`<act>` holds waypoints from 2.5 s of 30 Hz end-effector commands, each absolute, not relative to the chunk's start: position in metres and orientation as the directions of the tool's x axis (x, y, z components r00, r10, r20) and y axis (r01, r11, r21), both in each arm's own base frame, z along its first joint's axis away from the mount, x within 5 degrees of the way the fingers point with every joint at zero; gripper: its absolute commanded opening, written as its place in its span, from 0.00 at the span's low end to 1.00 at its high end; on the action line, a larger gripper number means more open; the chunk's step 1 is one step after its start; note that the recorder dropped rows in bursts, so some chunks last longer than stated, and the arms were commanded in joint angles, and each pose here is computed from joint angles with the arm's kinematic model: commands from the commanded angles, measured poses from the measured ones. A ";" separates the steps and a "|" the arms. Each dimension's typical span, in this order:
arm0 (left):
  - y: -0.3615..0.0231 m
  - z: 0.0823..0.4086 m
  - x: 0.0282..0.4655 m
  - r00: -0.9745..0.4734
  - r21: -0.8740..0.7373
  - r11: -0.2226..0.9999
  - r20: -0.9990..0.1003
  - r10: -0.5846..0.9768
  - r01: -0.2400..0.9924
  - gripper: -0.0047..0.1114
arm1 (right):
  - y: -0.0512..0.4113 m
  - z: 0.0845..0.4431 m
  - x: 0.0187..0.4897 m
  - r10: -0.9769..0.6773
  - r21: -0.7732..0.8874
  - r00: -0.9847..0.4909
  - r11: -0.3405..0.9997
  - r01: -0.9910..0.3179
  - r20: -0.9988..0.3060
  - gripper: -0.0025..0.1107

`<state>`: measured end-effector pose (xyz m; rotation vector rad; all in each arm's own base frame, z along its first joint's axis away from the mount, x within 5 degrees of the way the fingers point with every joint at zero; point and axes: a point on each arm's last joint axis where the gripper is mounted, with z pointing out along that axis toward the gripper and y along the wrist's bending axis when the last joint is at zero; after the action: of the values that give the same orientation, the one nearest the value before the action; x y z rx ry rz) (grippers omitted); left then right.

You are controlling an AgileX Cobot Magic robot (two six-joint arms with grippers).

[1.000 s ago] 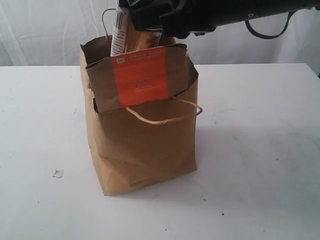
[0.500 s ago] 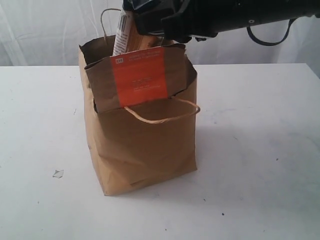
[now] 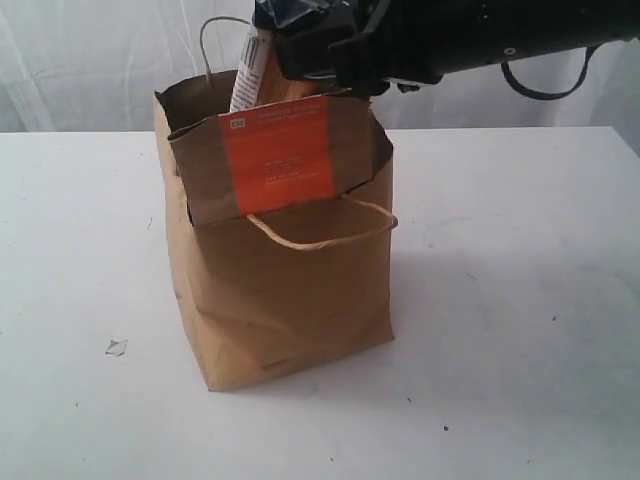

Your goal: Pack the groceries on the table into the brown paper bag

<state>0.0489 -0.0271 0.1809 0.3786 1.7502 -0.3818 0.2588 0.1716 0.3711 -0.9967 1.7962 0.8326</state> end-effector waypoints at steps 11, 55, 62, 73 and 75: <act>-0.027 0.180 0.049 -0.203 -0.055 0.893 -0.978 0.042 0.447 0.04 | 0.169 0.338 0.260 -0.365 0.144 -0.343 0.474 -0.869 -0.866 0.05; -0.027 0.180 0.049 -0.203 -0.055 0.893 -0.978 0.042 0.447 0.04 | 0.128 0.394 0.222 -0.561 -0.363 0.014 0.516 -0.776 -0.827 0.02; -0.027 0.180 0.049 -0.203 -0.055 0.893 -0.978 0.042 0.447 0.04 | 0.125 0.391 0.218 -0.635 -0.412 0.032 0.462 -0.785 -0.772 0.02; -0.027 0.180 0.049 -0.203 -0.055 0.893 -0.978 0.042 0.447 0.04 | 0.116 0.389 0.205 -0.688 -0.389 -0.035 0.451 -0.803 -0.725 0.02; -0.027 0.180 0.049 -0.203 -0.055 0.893 -0.978 0.042 0.447 0.04 | 0.116 0.387 0.207 -0.693 -0.381 -0.043 0.446 -0.810 -0.720 0.02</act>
<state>0.0489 -0.0271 0.1809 0.3786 1.7502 -0.3818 0.2093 0.1179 0.3877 -1.2720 1.7551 0.1625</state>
